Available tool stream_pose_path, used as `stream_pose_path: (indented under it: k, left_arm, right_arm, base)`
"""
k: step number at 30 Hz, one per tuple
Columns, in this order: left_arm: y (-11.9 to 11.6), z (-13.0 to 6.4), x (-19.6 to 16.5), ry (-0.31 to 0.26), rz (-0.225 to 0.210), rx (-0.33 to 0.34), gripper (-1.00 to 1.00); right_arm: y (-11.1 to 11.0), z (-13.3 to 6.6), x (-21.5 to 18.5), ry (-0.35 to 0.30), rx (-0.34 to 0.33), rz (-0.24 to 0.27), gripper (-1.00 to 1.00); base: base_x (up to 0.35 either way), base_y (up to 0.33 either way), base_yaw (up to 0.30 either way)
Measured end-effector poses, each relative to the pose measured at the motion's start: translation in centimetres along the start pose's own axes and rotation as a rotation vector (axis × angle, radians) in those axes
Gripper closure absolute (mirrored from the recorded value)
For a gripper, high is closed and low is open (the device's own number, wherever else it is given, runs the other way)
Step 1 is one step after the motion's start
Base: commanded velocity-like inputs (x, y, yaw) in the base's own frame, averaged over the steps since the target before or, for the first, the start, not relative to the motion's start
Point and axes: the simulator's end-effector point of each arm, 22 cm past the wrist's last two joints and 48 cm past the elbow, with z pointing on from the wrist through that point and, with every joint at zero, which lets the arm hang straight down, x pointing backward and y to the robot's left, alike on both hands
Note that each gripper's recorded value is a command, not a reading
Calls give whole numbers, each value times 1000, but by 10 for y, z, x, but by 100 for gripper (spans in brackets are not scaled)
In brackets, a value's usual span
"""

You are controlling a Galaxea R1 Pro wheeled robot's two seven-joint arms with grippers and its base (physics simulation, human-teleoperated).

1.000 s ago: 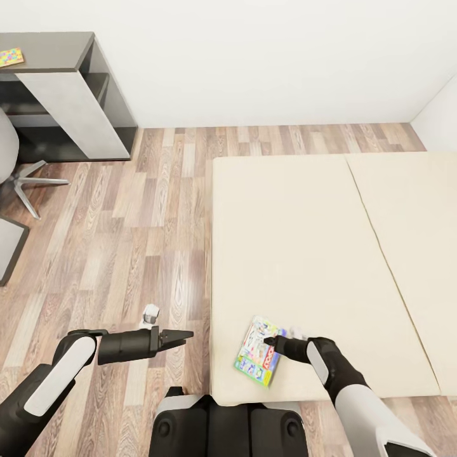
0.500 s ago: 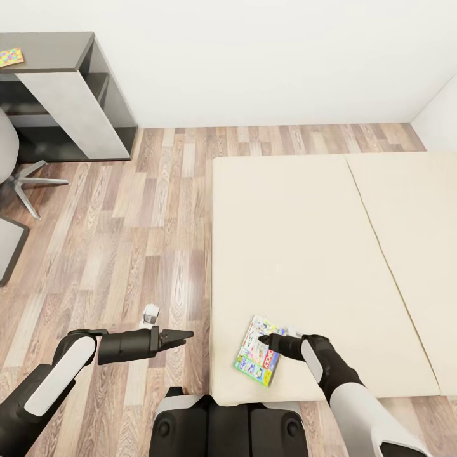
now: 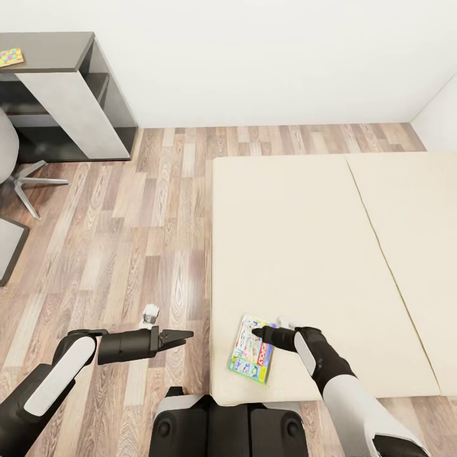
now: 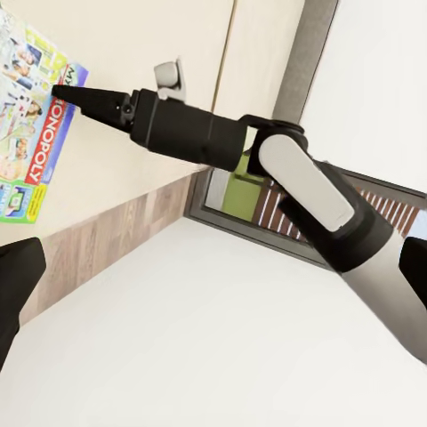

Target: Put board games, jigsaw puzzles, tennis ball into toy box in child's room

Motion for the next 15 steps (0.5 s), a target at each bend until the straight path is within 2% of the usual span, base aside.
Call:
stream_pose_path:
  k: [15]
  left_arm:
    - [0,0,0,0,0,0,-100]
  right_arm:
    - [8,-4,-30,-48,-3,-21,-100]
  base:
    - [0,0,0]
